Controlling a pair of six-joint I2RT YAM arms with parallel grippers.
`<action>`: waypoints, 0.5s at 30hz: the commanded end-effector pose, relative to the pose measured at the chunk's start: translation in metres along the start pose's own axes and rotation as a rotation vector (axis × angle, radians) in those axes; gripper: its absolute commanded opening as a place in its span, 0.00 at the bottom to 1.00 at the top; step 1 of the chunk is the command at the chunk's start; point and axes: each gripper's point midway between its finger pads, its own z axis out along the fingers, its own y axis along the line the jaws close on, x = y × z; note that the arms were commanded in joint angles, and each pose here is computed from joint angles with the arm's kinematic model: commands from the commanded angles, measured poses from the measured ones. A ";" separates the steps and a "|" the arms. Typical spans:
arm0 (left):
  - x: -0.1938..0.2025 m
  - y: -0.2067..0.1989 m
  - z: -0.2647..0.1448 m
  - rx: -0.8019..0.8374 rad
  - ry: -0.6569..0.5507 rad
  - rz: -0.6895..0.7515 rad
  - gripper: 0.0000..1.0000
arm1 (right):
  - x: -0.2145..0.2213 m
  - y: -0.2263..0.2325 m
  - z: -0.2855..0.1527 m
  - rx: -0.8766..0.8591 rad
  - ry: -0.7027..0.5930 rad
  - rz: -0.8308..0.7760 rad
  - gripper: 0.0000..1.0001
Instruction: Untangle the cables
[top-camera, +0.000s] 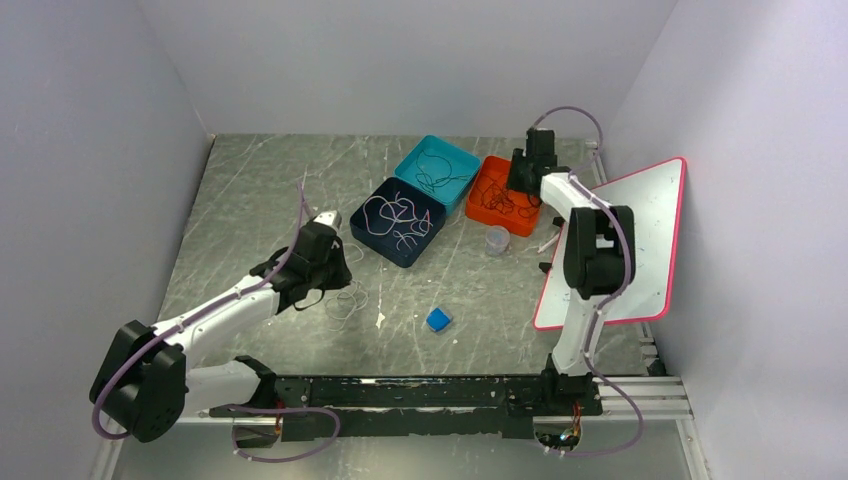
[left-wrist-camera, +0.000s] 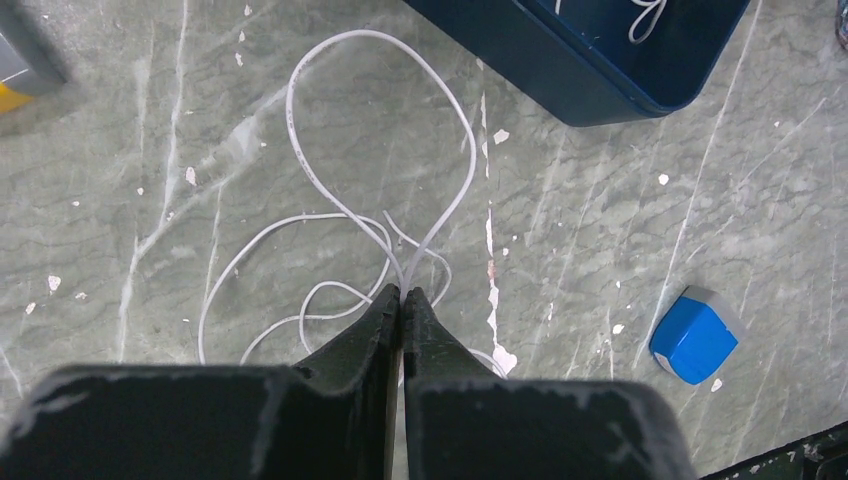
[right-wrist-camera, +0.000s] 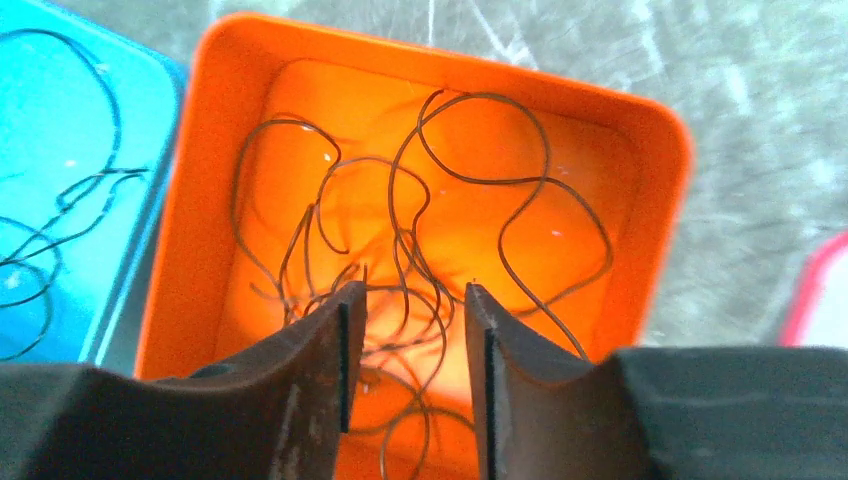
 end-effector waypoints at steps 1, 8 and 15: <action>-0.020 -0.010 -0.008 0.020 -0.055 0.007 0.07 | -0.063 -0.004 -0.061 0.017 -0.200 0.009 0.48; -0.025 -0.011 -0.010 0.025 -0.070 0.015 0.07 | -0.069 0.009 -0.128 -0.082 -0.288 0.042 0.63; -0.024 -0.024 -0.005 0.087 -0.057 0.024 0.12 | -0.024 0.087 -0.182 -0.305 -0.259 0.004 0.63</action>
